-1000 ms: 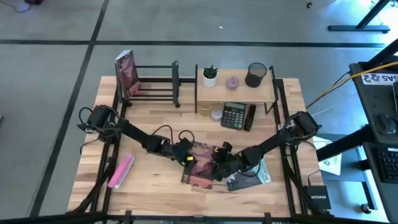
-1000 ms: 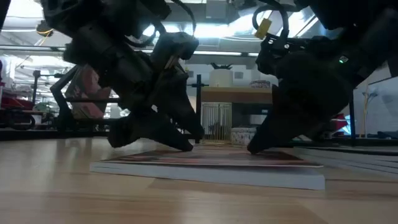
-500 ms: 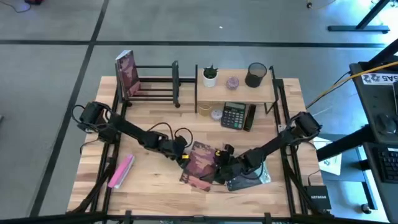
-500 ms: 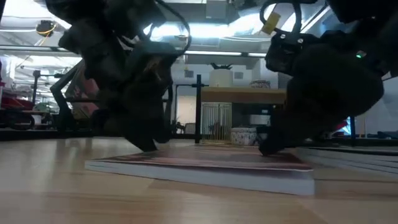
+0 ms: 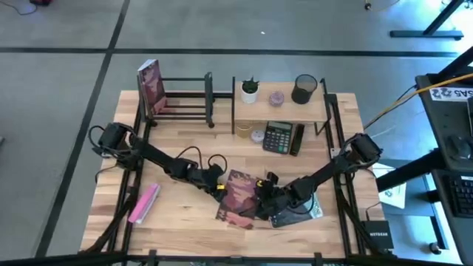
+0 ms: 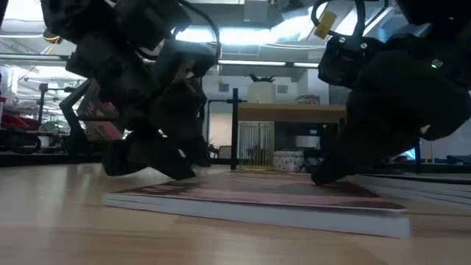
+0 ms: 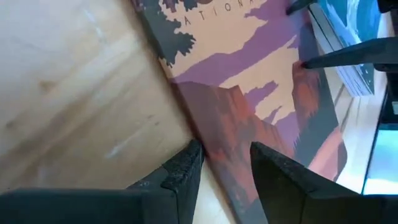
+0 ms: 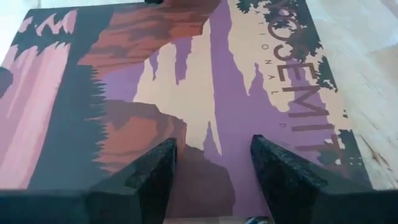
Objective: Stock shelves
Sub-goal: Put the purple book into the book holder
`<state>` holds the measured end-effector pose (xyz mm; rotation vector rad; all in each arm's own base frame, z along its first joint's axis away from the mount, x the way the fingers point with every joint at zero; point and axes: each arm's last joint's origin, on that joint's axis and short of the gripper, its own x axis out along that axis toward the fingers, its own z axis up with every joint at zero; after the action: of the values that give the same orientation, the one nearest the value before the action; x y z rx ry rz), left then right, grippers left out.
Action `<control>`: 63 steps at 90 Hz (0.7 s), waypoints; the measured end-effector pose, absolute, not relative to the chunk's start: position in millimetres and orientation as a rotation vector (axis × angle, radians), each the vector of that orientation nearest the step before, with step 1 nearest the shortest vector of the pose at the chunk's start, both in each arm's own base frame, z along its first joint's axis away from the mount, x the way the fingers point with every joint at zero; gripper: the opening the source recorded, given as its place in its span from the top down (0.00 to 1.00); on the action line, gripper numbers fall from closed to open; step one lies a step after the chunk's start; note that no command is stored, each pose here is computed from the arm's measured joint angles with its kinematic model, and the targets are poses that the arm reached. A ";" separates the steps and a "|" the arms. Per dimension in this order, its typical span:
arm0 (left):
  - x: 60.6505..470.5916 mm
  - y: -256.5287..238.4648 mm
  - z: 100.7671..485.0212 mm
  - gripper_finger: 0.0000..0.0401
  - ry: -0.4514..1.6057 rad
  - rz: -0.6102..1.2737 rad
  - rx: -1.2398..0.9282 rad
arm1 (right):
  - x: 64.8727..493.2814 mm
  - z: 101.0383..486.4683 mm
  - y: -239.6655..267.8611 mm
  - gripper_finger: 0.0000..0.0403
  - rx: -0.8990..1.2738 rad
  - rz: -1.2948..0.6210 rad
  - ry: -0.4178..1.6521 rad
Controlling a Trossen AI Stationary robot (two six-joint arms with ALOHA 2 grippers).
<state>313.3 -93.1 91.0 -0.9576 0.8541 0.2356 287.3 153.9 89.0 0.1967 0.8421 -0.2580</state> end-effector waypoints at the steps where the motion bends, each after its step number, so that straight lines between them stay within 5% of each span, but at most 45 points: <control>1: 313.6 -93.3 90.4 0.67 0.853 0.235 -0.959 | 287.4 88.9 153.9 0.51 0.196 -0.258 0.841; 33: 318.4 -94.4 88.3 0.55 0.789 0.233 -0.972 | 293.8 90.5 151.2 0.51 0.177 -0.233 0.805; 50: 320.8 -94.5 89.8 0.65 0.762 0.239 -0.950 | 298.8 92.0 147.0 0.51 0.177 -0.231 0.781; 63: 320.6 -93.8 89.4 0.81 0.752 0.260 -0.933 | 300.4 93.2 147.6 0.51 0.159 -0.228 0.753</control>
<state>320.6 -93.8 89.4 -0.9333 0.7518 0.2599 300.4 147.6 93.2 0.1593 0.7532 -0.2277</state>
